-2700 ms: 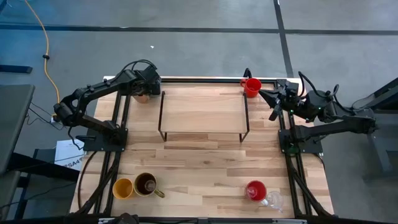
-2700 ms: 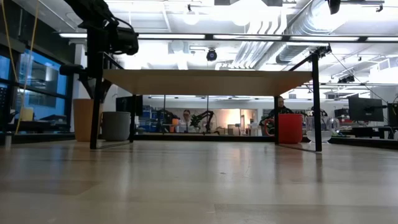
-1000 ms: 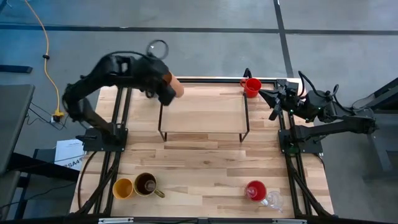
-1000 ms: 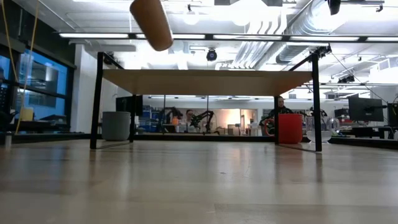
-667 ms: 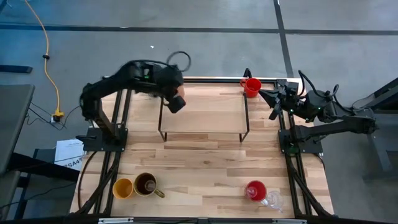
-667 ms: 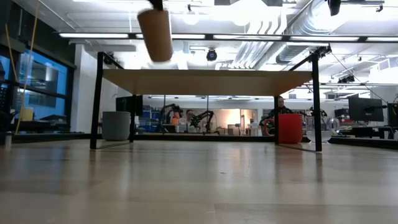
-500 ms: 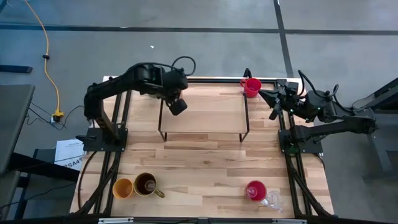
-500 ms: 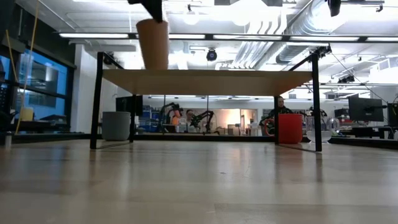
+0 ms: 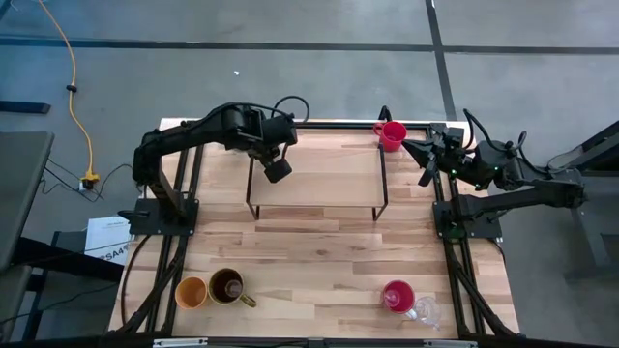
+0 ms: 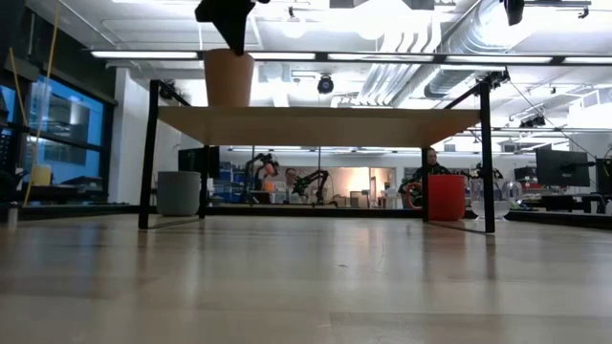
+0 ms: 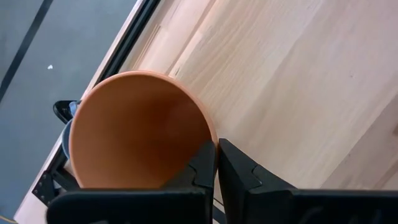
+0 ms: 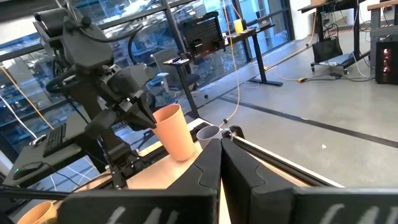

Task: Stack small to large cups/mugs on shelf
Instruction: Put the brown cup on the shelf, then put the yellow cup on the shelf

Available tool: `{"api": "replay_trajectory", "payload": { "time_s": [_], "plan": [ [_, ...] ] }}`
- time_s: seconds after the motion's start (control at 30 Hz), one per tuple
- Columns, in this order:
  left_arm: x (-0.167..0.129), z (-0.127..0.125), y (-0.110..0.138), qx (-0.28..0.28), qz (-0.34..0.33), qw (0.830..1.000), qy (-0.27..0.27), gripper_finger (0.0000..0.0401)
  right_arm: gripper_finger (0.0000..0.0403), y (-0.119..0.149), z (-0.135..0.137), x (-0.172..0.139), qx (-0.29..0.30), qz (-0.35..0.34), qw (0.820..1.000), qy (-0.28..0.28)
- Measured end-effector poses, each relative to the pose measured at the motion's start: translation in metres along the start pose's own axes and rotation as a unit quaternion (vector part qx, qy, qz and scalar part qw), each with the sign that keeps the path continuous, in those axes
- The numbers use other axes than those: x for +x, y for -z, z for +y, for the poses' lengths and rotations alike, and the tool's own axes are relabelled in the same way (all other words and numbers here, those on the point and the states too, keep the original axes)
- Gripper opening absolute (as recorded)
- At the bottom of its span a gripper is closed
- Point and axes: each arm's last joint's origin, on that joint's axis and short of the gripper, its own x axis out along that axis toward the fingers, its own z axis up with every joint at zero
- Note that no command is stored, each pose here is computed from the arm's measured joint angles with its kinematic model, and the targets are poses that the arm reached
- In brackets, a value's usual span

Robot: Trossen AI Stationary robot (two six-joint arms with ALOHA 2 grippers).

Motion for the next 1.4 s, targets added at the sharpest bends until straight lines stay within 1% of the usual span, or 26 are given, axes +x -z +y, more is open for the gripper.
{"api": "replay_trajectory", "payload": {
  "time_s": [0.17, 0.27, 0.37, 0.73, 0.93, 1.1, 1.2, 1.33, 1.4],
  "plan": [
    [0.000, 0.000, 0.000, 0.008, 0.000, 1.000, 0.000, 0.0000, 0.0000, 0.000, 0.000, 0.000, 0.000, 0.000, 1.000, 0.000],
    [0.000, -0.001, 0.000, 0.017, 0.004, 1.000, 0.011, 0.0001, 0.0000, 0.000, 0.000, 0.000, 0.000, 0.000, 1.000, 0.000],
    [0.000, -0.001, 0.000, 0.015, 0.005, 1.000, 0.014, 0.0011, 0.0000, 0.000, 0.000, 0.000, 0.000, 0.000, 1.000, 0.000],
    [0.000, 0.000, 0.000, 0.013, -0.001, 1.000, -0.002, 0.0103, 0.0000, 0.000, 0.000, 0.000, 0.000, 0.002, 1.000, -0.004],
    [-0.004, 0.001, -0.001, 0.009, -0.009, 1.000, 0.001, 0.0157, 0.0000, 0.000, 0.000, 0.000, 0.000, 0.002, 1.000, -0.004],
    [-0.023, 0.006, -0.004, -0.004, -0.044, 0.999, 0.018, 0.0198, 0.0000, 0.000, 0.000, 0.000, -0.001, 0.002, 1.000, -0.004],
    [-0.042, 0.011, -0.006, -0.015, -0.074, 0.996, 0.048, 0.0215, 0.0000, 0.000, 0.000, 0.000, -0.001, 0.002, 1.000, -0.004],
    [-0.074, 0.021, -0.007, -0.028, -0.133, 0.987, 0.083, 0.0222, 0.0000, 0.000, 0.000, 0.000, -0.001, 0.002, 1.000, -0.004],
    [-0.092, 0.024, -0.005, -0.030, -0.180, 0.978, 0.099, 0.0217, 0.0000, 0.000, 0.000, 0.000, -0.001, 0.001, 1.000, -0.004]
  ]
}}
